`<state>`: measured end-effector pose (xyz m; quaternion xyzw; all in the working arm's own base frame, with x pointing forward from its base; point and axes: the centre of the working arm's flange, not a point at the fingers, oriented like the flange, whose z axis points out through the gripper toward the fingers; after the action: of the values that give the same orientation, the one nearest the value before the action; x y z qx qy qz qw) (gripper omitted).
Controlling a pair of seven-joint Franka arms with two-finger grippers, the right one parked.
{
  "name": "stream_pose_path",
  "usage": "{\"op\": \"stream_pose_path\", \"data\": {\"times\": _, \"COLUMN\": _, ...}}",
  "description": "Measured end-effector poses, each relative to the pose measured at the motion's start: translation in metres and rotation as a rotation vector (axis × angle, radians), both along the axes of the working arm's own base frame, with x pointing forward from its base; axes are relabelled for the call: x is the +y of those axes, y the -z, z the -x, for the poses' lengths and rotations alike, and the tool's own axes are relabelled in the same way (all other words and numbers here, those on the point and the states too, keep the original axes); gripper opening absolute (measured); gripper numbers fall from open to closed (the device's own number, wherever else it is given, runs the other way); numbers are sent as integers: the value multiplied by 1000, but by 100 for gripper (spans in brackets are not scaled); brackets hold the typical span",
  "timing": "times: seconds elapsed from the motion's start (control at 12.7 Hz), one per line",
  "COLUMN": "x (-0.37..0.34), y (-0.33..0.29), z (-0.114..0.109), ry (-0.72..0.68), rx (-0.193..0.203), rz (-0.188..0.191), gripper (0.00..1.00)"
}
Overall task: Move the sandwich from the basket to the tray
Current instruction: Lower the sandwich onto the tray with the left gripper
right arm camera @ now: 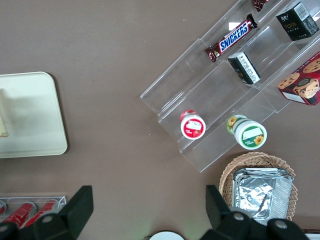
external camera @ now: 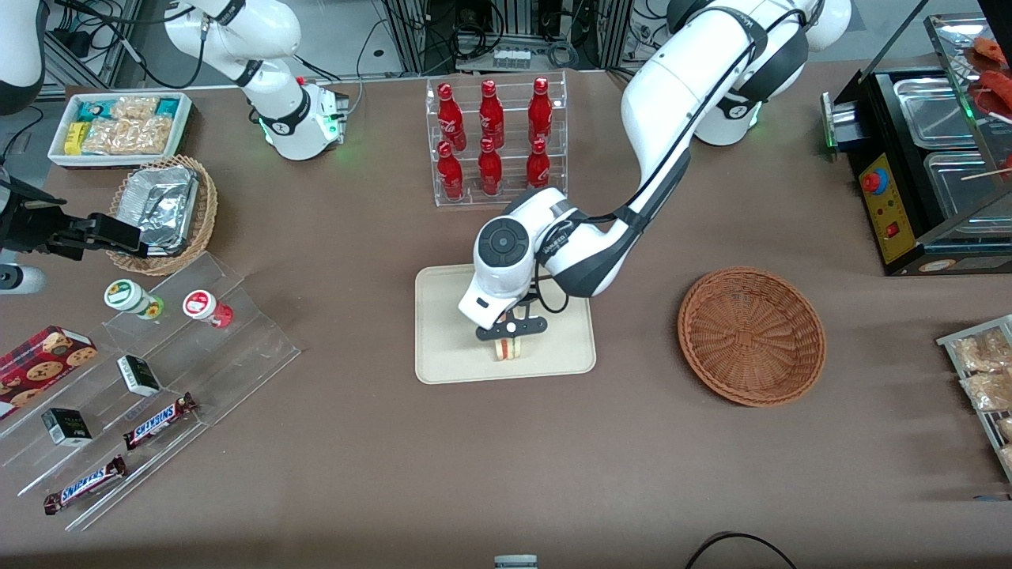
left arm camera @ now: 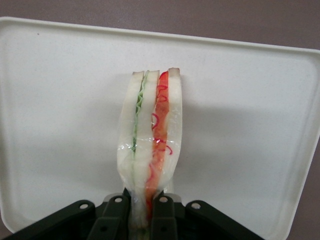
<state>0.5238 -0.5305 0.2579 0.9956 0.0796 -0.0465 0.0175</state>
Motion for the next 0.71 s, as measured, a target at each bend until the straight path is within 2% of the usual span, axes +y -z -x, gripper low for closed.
{"op": "stream_pose_path", "data": {"times": 0.47, "x": -3, "y": 17, "z": 3, "ry": -8, "rx": 7, "rz": -21, "gripper": 15}}
{"op": "stream_pose_path", "data": {"times": 0.63, "x": -2, "y": 19, "z": 3, "ry": -11, "rx": 8, "rz": -24, "gripper": 20}}
{"op": "stream_pose_path", "data": {"times": 0.71, "x": -3, "y": 18, "z": 2, "ry": -11, "rx": 6, "rz": -23, "gripper": 26}}
